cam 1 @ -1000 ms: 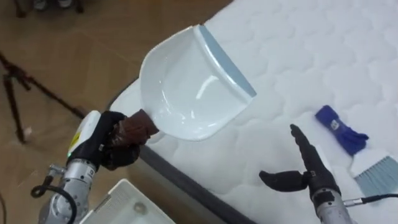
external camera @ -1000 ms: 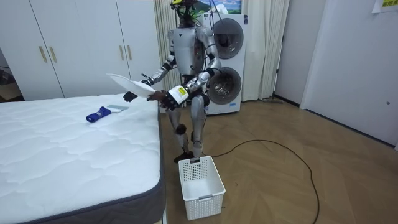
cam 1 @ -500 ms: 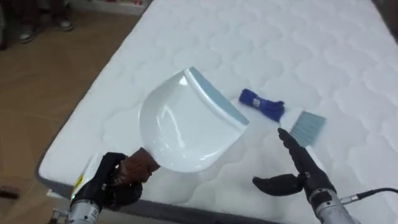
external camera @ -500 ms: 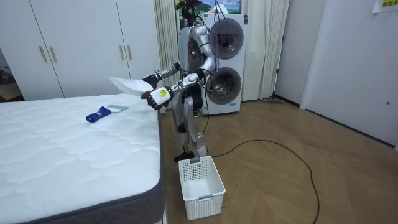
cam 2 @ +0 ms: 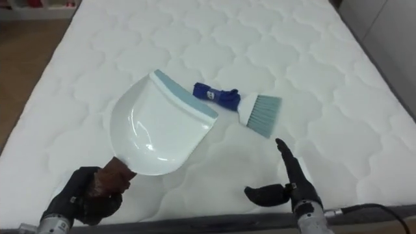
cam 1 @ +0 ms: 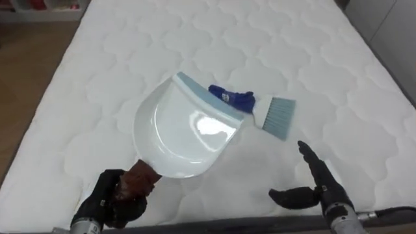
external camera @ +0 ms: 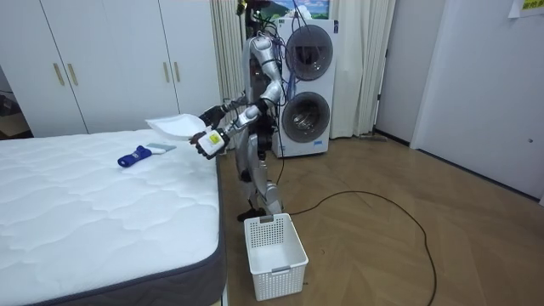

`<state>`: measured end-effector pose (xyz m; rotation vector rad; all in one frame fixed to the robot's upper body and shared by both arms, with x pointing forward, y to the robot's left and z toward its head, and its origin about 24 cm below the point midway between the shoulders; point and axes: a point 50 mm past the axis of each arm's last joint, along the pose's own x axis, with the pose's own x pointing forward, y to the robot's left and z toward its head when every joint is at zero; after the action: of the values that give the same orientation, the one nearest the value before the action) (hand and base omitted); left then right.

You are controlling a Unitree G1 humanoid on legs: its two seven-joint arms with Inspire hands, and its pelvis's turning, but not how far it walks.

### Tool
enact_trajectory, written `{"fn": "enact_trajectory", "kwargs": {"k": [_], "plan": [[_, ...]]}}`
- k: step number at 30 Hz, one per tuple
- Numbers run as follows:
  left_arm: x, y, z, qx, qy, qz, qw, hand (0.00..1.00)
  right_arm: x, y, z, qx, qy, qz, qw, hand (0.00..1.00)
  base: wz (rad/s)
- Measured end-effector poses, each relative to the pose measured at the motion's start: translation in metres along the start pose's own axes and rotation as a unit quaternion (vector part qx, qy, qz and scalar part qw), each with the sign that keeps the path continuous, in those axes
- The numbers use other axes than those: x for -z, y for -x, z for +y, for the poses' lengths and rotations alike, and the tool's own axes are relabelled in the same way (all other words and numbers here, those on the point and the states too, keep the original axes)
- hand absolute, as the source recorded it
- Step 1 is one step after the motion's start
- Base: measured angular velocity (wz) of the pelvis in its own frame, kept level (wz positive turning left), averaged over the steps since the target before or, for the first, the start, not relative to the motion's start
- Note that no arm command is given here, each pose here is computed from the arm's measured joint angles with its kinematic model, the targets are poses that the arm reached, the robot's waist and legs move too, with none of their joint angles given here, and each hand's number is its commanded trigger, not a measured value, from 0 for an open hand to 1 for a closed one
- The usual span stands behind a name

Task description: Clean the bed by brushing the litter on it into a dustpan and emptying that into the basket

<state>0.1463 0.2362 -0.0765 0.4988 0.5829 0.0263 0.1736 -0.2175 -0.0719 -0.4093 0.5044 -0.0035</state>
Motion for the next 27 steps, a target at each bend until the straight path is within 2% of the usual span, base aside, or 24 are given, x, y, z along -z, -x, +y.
{"fn": "enact_trajectory", "kwargs": {"k": [6,16,22,27], "plan": [[0.030,0.005,-0.018,0.018,0.058,0.075,0.995,0.00,0.034,0.007,0.004,-0.015,0.034,0.074,0.997,0.00,0.01],[0.079,0.024,-0.037,0.035,0.076,0.200,0.976,0.00,0.089,0.030,0.014,-0.025,0.018,0.203,0.979,0.00,0.04],[0.092,0.031,-0.043,0.021,0.112,0.232,0.966,0.00,0.119,0.052,0.020,-0.034,-0.004,0.286,0.958,0.00,-0.04],[0.096,0.031,-0.042,0.012,0.123,0.240,0.963,0.00,0.126,0.059,0.019,-0.032,-0.011,0.305,0.952,0.00,-0.05]]}}
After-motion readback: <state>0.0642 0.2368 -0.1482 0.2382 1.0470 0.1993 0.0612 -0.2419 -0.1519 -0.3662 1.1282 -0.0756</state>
